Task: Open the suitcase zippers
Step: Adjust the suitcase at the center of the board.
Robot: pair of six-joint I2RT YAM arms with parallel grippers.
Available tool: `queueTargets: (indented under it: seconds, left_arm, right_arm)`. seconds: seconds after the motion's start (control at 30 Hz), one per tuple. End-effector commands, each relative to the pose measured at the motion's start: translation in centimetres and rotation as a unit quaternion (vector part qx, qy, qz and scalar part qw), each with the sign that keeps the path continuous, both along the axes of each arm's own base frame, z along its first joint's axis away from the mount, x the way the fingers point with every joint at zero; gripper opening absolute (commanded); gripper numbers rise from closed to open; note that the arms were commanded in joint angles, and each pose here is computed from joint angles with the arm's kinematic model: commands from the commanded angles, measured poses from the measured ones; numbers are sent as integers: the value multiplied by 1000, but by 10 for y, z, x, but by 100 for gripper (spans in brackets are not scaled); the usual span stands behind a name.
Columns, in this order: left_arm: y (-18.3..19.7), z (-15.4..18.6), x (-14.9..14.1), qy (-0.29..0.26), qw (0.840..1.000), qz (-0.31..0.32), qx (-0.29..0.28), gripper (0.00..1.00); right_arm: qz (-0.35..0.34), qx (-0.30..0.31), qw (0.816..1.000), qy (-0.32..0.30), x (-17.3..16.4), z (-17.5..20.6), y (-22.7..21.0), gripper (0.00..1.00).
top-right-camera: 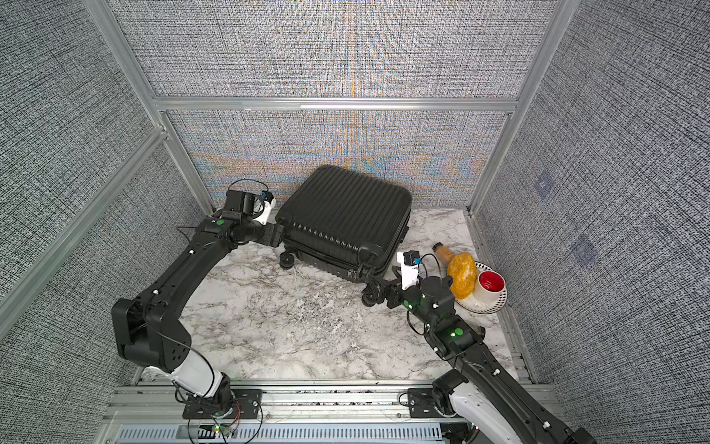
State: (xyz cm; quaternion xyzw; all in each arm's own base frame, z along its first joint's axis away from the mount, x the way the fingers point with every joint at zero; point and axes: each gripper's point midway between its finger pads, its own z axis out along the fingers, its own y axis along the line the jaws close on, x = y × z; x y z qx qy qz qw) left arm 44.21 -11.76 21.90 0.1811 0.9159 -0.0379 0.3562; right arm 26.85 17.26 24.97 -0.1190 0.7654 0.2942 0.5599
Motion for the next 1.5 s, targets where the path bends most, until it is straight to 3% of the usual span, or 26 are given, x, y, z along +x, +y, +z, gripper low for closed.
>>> queueTargets:
  seconds: [0.0,0.37,0.7,0.8,0.97,1.03,1.23,1.33,1.47]
  left_arm:
    - [2,-12,0,26,1000,-14,2,87]
    - [-22,-42,11,99,993,-70,-17,69]
    - [-22,-38,13,96,993,-59,-25,37]
    - [-13,-37,8,93,995,-25,-23,26]
    - [19,-43,-15,85,990,105,-32,0]
    - [34,-51,-32,84,981,172,-44,0]
    - [83,-60,-95,41,927,361,-95,1]
    - [91,-56,-120,26,911,391,-128,1]
    - [81,-51,-140,26,914,367,-171,1]
  right_arm:
    - [-1,-2,1000,2,0,-1,0,89]
    - [-7,-2,1000,7,0,-4,-2,89]
    - [-30,-3,1000,6,0,-7,-11,89]
    - [-55,-5,998,3,4,-10,-19,89]
    - [-98,-3,995,-26,7,-5,-35,89]
    - [-107,-9,994,-27,8,-9,-38,89]
    - [-94,-21,995,-29,7,-12,-35,85]
    - [-72,-15,997,-30,4,-17,-27,77]
    - [-33,-3,999,-21,1,-38,-12,70]
